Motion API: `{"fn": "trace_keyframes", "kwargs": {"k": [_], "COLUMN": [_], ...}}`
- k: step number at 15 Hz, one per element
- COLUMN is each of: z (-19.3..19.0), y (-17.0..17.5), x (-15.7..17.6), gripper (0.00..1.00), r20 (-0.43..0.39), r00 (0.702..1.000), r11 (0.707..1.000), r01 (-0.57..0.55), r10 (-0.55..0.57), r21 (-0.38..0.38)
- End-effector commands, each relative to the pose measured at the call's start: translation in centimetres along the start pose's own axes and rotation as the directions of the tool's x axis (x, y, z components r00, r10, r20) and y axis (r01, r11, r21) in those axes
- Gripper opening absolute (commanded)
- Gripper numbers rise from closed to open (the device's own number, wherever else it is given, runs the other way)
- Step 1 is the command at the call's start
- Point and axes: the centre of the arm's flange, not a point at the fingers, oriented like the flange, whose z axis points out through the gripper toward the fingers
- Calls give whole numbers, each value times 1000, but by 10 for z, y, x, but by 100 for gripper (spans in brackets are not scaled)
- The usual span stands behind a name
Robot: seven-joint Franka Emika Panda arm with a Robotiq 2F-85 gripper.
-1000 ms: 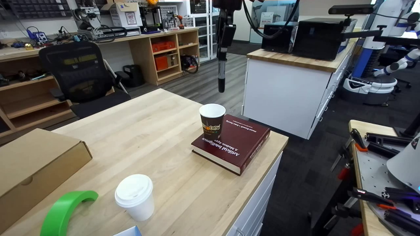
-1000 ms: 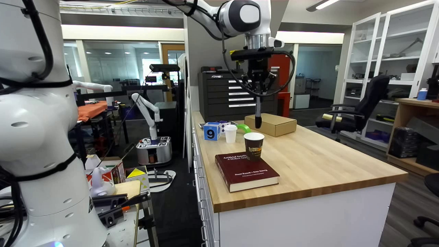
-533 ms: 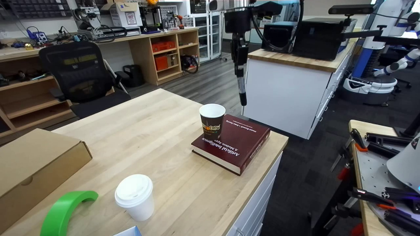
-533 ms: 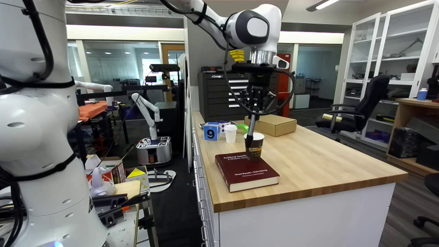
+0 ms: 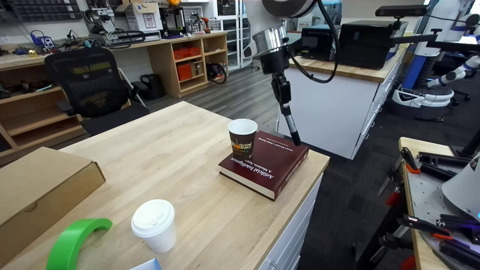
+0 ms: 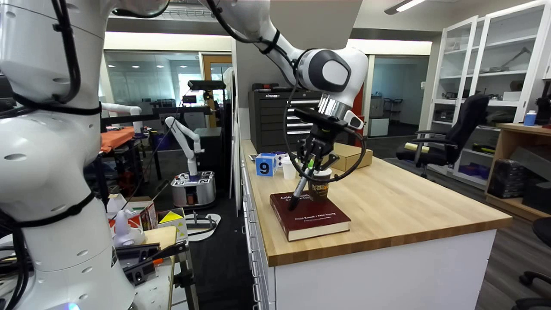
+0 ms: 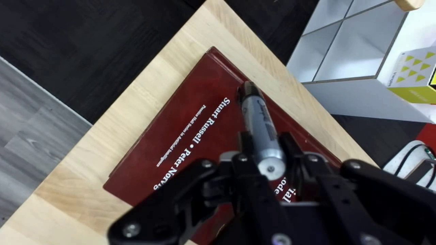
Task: Remove the pen from the cup and put the pen on the book
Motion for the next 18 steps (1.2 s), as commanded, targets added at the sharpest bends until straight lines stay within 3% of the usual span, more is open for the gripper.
{"fn": "trace_keyframes", "kwargs": {"k": [1,4,5,6,13,16,17,18], "z": [17,33,36,36,37,43,43,43], "y": [14,24,28,30,40,38,38,38], "x": [10,18,21,23,31,29,30,30], "gripper": [6,7,40,50,94,100,95,100], "r20": [40,60,59,64,52,46,46,46], "r00": [999,998,998,998,998,998,998,998], "r11": [995,990,990,989,992,993,993,993], "r01": [6,-5,-12,-25,-53,-37,-37,-36], "r10": [-10,-4,4,16,47,32,32,31], "r21": [100,143,143,148,119,112,111,112]}}
